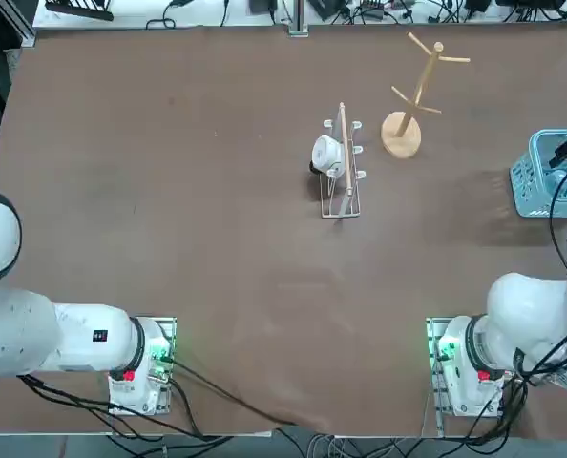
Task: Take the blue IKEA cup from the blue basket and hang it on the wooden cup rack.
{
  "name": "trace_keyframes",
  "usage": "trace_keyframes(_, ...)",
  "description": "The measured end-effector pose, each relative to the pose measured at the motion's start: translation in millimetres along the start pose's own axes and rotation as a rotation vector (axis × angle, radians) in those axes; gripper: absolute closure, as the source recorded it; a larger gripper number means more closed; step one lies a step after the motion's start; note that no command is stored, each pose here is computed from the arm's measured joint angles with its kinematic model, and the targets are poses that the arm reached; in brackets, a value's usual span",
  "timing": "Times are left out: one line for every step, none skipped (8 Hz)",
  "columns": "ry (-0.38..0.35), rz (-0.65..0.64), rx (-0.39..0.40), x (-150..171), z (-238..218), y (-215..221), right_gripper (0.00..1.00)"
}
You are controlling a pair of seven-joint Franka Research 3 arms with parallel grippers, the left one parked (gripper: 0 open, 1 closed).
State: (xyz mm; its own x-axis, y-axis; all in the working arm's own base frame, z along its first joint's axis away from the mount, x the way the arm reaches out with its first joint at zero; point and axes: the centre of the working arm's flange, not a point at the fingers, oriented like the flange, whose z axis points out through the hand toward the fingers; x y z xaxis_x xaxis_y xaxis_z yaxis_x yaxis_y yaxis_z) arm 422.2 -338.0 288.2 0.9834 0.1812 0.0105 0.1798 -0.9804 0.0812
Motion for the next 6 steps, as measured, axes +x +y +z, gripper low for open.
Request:
trace_keyframes(-0.009, -0.006, 0.011, -2, 16, 1, 0.00)
trace_keyframes(-0.017, -0.010, 0.020, -2, 26, 0, 0.00)
trace_keyframes(-0.022, -0.012, 0.026, -2, 30, -2, 0.00)
trace_keyframes(-0.024, -0.015, 0.029, -1, 32, -3, 0.00)
trace_keyframes(-0.027, -0.020, 0.033, -2, 35, -3, 0.00)
trace_keyframes(-0.032, -0.026, 0.039, -3, 38, -3, 0.00)
